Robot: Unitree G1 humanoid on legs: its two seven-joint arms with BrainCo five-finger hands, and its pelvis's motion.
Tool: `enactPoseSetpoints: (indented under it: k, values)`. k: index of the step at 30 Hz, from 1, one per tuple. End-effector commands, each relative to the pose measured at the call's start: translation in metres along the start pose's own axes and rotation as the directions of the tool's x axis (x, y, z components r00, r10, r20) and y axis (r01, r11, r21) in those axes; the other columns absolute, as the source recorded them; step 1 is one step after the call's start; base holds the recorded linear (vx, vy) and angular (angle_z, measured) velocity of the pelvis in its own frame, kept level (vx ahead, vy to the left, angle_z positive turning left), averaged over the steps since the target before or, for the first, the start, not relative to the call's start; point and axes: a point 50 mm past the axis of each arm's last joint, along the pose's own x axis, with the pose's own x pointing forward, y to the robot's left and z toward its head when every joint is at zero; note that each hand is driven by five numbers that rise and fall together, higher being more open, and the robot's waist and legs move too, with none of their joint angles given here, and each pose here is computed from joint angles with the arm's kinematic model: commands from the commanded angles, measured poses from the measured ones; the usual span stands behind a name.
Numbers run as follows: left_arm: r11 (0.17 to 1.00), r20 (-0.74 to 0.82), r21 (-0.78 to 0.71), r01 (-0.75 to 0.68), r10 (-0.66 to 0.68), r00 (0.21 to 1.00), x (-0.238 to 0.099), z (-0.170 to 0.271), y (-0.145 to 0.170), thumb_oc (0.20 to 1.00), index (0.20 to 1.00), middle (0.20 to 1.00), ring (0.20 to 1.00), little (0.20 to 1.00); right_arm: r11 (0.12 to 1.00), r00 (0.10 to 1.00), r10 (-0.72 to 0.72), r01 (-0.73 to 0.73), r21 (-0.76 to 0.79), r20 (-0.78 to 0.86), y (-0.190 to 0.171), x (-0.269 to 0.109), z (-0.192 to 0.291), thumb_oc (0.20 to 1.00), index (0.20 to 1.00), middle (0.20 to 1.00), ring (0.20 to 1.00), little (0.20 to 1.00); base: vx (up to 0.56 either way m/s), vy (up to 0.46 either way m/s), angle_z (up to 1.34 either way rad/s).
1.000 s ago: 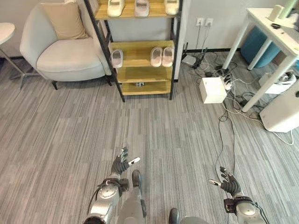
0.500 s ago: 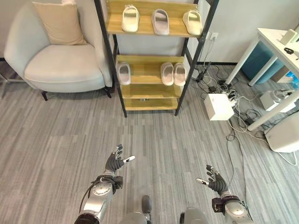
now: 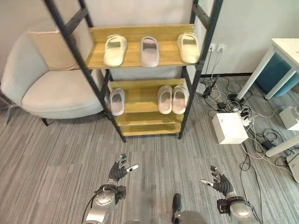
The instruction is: Arrange the slippers neatly on the shoe rack.
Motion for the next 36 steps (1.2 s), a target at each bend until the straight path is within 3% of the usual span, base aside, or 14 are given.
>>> enactPoseSetpoints:
  k: [1,9,16,29,36]
  values:
    - [1.0,0.138,-0.026,0.001,0.003,0.99,0.007,0.03,0.002,1.0,1.0,1.0,1.0,1.0,1.0,0.996,-0.023,0.022,0.009,0.083,-0.012,0.001,0.015,1.0,1.0,1.0,1.0,1.0,0.33,-0.04,-0.45]
    - [0.999,0.114,-0.033,-0.02,0.024,0.993,0.005,0.025,0.004,1.0,1.0,1.0,1.0,1.0,0.999,0.998,-0.051,0.05,0.013,0.041,-0.015,-0.001,0.005,1.0,1.0,1.0,1.0,1.0,0.24,0.046,-0.14]
    - [1.0,0.04,0.013,0.007,-0.008,0.999,-0.006,0.005,0.008,1.0,1.0,1.0,1.0,1.0,1.0,0.999,0.017,-0.017,0.007,0.036,0.004,0.001,0.005,1.0,1.0,1.0,1.0,1.0,0.26,0.18,-0.16]
    - [0.998,0.087,0.046,0.049,-0.053,0.995,0.0,0.018,0.003,1.0,1.0,1.0,1.0,1.0,0.998,0.998,0.048,-0.049,0.037,0.037,0.016,0.001,0.005,1.0,1.0,1.0,1.0,1.0,0.07,-0.026,0.12]
    - [0.996,0.06,0.043,0.083,-0.086,0.995,-0.002,0.011,-0.008,1.0,1.0,1.0,1.0,1.0,0.991,0.996,0.067,-0.06,-0.118,0.061,0.015,0.003,0.011,1.0,1.0,1.0,1.0,1.0,0.05,-0.028,0.09]
